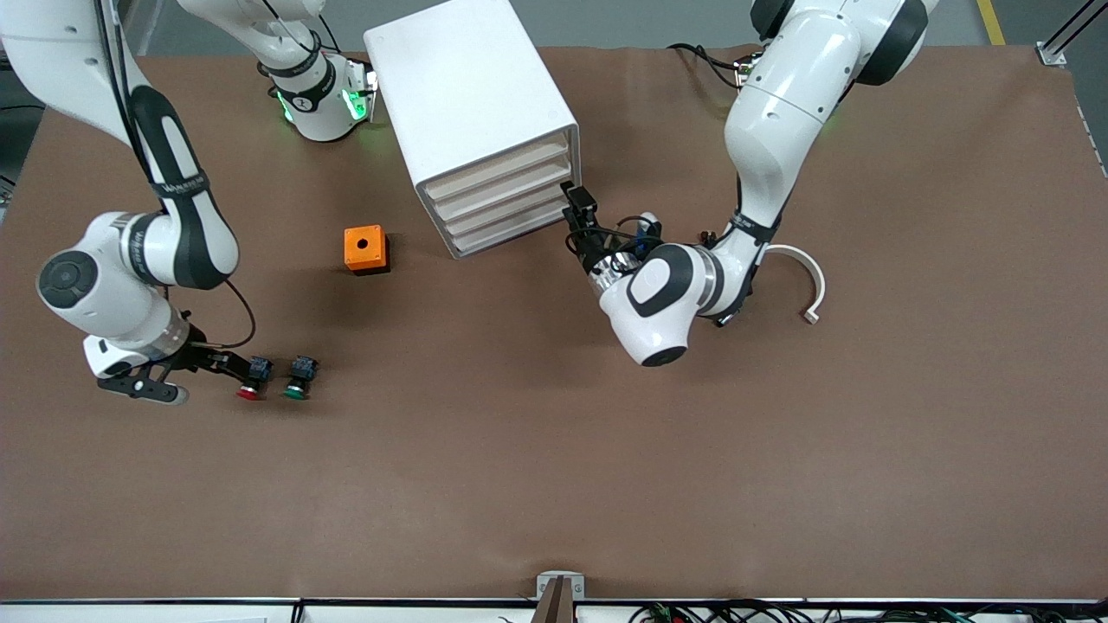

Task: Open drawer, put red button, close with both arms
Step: 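Grasp the drawer handle with the left gripper while the right gripper reaches the red button, then close the right gripper on the red mushroom button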

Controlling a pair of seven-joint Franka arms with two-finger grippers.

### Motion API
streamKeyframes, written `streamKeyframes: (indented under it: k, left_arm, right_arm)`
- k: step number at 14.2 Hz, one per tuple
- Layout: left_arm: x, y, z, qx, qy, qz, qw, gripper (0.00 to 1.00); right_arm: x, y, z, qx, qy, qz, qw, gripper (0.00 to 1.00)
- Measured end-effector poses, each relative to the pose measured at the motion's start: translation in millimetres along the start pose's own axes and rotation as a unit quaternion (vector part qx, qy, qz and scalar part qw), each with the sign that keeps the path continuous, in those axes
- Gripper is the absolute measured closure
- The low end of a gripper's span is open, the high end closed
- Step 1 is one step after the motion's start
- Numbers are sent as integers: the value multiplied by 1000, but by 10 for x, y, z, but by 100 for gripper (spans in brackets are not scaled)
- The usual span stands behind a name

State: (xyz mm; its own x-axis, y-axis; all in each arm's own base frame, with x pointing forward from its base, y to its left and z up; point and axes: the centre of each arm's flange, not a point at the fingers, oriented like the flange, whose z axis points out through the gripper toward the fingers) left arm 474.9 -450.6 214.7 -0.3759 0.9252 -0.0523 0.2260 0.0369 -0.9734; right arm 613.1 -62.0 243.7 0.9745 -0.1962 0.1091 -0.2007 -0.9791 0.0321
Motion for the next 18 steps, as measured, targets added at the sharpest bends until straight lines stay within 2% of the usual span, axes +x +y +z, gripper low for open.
streamKeyframes:
  k: [3, 6, 12, 14, 15, 16, 17, 18]
  left_arm:
    - [-64, 38, 208, 5, 16, -2, 1000, 34]
    - [-113, 47, 363, 7, 28, -2, 1000, 34]
    - [-207, 92, 723, 16, 52, -3, 999, 38]
    - [-248, 88, 813, 26, 49, -2, 998, 52]
    - [-255, 98, 838, 29, 48, -2, 998, 52]
    - [-254, 111, 849, 31, 48, -3, 998, 60]
    - [-253, 126, 865, 32, 49, -4, 998, 63]
    - [-250, 146, 882, 33, 50, -5, 998, 63]
  right_arm:
    - [-68, -3, 277, 3, 7, 7, 1000, 0]
    - [-157, -17, 360, 15, -2, 31, 999, 0]
    - [-229, -52, 446, 16, -13, 39, 999, 0]
    - [-266, -107, 498, 16, -18, 41, 999, 0]
    - [-291, -134, 523, 16, -22, 41, 999, 0]
    - [-315, -149, 541, 15, -24, 41, 999, 0]
    - [-331, -156, 553, 15, -26, 41, 999, 0]
    - [-340, -157, 560, 15, -27, 41, 999, 0]
